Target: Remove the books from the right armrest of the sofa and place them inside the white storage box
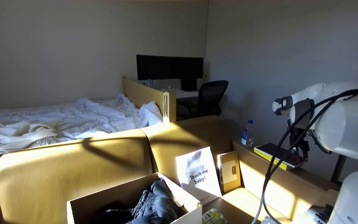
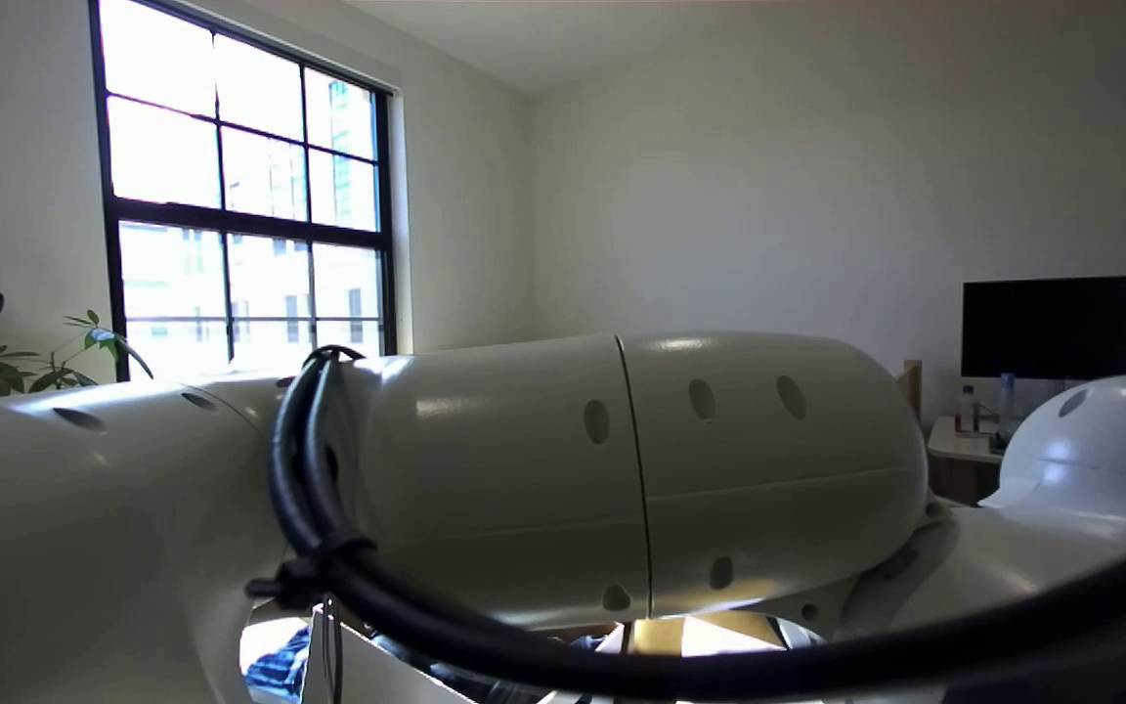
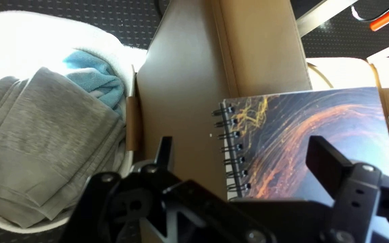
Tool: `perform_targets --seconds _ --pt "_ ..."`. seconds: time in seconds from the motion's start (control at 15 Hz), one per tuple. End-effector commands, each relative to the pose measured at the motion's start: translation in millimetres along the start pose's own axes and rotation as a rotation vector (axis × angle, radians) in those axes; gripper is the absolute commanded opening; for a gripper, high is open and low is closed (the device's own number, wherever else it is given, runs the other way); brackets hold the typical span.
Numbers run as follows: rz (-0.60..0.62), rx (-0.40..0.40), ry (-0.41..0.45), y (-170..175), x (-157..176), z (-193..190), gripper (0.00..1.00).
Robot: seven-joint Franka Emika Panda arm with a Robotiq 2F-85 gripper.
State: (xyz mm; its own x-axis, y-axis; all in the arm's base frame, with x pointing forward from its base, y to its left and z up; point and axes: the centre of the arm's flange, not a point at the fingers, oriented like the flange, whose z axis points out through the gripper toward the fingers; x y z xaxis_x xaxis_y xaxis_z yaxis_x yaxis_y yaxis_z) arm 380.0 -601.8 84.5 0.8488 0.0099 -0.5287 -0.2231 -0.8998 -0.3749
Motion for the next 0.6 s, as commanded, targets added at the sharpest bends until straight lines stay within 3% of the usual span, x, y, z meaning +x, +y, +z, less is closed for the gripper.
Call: perform_targets --seconds 0.0,0.2,0.53 --pt "-0.131 0.134 -0.057 14.3 11.0 7.1 1.0" --pt "-0.191 0.242 -0.088 13.1 11.8 17.0 1.0" --pt "-0.179 0.281 -0.086 17.0 2.6 15.4 1.0"
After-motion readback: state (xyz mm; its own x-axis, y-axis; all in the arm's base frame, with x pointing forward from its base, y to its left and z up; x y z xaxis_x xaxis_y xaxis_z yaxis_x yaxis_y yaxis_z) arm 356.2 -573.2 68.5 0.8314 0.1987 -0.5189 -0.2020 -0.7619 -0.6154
